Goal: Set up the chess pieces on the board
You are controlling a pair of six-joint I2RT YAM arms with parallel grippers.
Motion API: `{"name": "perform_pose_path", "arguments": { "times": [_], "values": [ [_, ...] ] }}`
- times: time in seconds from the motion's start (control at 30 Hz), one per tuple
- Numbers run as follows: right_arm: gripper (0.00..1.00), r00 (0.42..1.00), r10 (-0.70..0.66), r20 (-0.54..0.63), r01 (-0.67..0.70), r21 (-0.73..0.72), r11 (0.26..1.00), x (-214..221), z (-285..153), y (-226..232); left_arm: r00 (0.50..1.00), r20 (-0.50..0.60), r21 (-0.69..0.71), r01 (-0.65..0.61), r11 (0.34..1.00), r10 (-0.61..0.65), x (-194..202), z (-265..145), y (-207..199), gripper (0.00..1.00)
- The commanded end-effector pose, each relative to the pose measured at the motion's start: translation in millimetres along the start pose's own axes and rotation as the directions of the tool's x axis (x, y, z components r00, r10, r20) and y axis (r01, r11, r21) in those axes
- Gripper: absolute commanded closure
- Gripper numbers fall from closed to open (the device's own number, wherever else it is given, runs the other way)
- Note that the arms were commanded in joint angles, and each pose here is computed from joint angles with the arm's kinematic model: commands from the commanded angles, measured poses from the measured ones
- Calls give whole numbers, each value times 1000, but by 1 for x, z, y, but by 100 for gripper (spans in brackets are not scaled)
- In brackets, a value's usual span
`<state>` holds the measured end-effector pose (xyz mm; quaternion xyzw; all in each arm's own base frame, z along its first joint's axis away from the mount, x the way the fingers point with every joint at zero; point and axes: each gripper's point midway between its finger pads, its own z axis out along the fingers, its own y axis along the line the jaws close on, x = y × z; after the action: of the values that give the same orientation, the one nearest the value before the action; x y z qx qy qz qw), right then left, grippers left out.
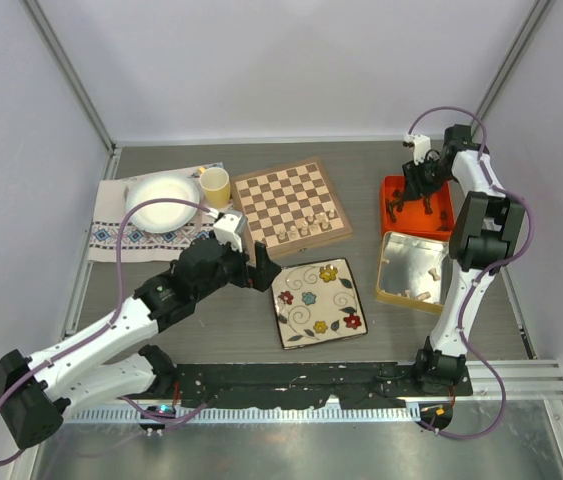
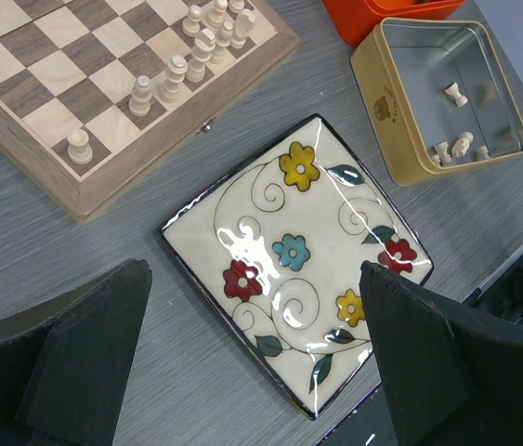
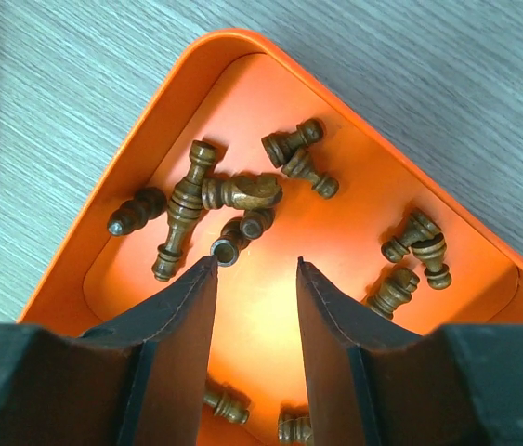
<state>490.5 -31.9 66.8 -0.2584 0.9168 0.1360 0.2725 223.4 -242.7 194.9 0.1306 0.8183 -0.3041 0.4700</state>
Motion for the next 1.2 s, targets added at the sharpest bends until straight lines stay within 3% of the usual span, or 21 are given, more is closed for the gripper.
{"name": "perform_pose_path", "arguments": {
  "times": [0.0, 0.4, 1.17],
  "values": [
    [55, 997, -40, 70, 39, 9, 999, -28, -22, 10, 997, 77, 55, 4, 998, -8, -28, 2, -16, 0],
    [55, 999, -32, -18, 32, 51, 998, -16, 1, 10, 997, 75, 48, 7, 999, -11, -25, 0, -13, 0],
    [64, 993, -32, -116, 41, 76, 996, 2, 21, 13, 997, 79, 37, 13, 999, -16, -23, -4, -10, 0]
  ]
}}
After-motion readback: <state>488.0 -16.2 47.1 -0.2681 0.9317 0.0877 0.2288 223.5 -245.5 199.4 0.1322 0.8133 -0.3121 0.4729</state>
